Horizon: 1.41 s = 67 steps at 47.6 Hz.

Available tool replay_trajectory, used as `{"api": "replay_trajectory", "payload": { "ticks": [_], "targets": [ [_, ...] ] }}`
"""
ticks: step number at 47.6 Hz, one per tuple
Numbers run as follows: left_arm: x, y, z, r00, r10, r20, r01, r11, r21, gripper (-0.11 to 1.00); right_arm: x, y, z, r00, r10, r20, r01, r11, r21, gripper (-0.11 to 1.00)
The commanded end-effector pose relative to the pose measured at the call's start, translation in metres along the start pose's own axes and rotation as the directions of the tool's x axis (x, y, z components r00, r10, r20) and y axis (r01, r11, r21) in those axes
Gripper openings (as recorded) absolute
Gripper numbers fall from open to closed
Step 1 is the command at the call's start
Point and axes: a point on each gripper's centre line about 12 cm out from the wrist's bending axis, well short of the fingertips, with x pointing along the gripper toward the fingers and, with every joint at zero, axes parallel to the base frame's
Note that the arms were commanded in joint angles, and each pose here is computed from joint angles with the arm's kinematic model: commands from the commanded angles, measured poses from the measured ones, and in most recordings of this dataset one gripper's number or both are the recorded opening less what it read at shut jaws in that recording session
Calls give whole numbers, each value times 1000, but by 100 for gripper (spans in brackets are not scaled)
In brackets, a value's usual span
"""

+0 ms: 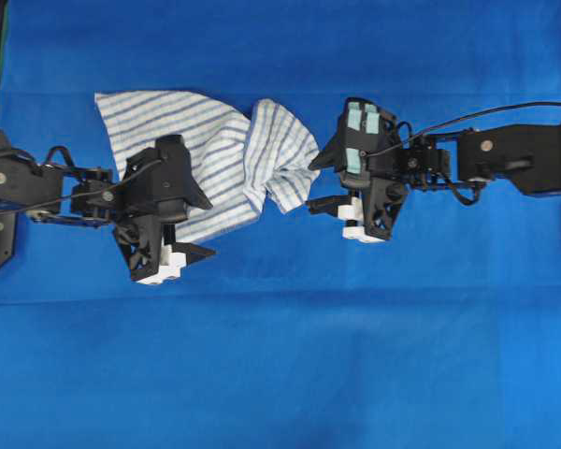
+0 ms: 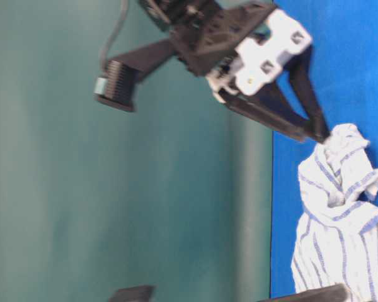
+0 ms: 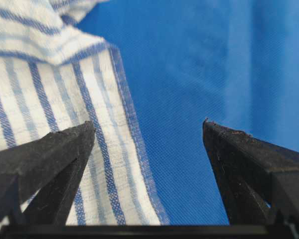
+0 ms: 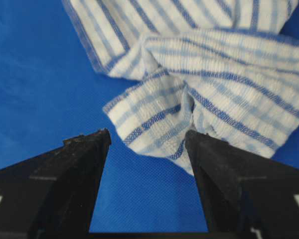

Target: Lift the towel with both arms.

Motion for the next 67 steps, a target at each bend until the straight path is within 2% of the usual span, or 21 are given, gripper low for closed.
{"api": "replay_trajectory", "payload": {
  "ticks": [1, 15, 26, 30, 33, 35, 41, 45, 48, 57, 67],
  "targets": [
    [8, -1, -2, 1000, -3, 6, 3, 1000, 3, 91, 4, -3, 5, 999, -2, 40, 1, 1000, 3, 65],
    [23, 2, -21, 999, 6, -38, -6, 1000, 2, 91, 30, -5, -11, 1000, 2, 18, -2, 1000, 3, 65],
    [24, 2, -22, 999, 6, -36, -5, 1000, 4, 90, 32, -8, -12, 1000, -3, 18, 3, 1000, 3, 64],
    [24, 4, -22, 999, 10, -43, -10, 1000, 0, 88, 32, -9, -12, 1000, -5, 16, 5, 1000, 5, 61],
    [24, 7, -23, 998, 19, -51, -20, 1000, -7, 80, 32, -9, -12, 1000, -5, 16, 5, 1000, 2, 53],
    [23, 9, -24, 998, 24, -61, -25, 1000, -10, 73, 32, -9, -12, 1000, -6, 15, 6, 1000, 2, 43],
    [23, 14, -29, 995, 37, -92, -38, 999, -10, 34, 31, -9, -12, 1000, -6, 13, 6, 1000, 1, 6],
    [22, 16, -29, 994, 43, -100, -45, 999, -15, 12, 31, -9, -13, 1000, -6, 7, 6, 1000, 2, 4],
    [21, 17, -29, 994, 45, -103, -47, 999, -17, 2, 30, -8, -13, 1000, -6, 2, 6, 1000, 6, 4],
    [12, 14, -12, 996, 40, -78, -42, 999, -25, 1, 15, -7, -3, 1000, -11, -2, 11, 1000, 18, 4],
    [-28, 5, 39, 1000, 23, -1, -23, 999, -48, 1, -28, -5, 33, 999, -23, 36, 23, 1000, 10, 4]
  ]
}}
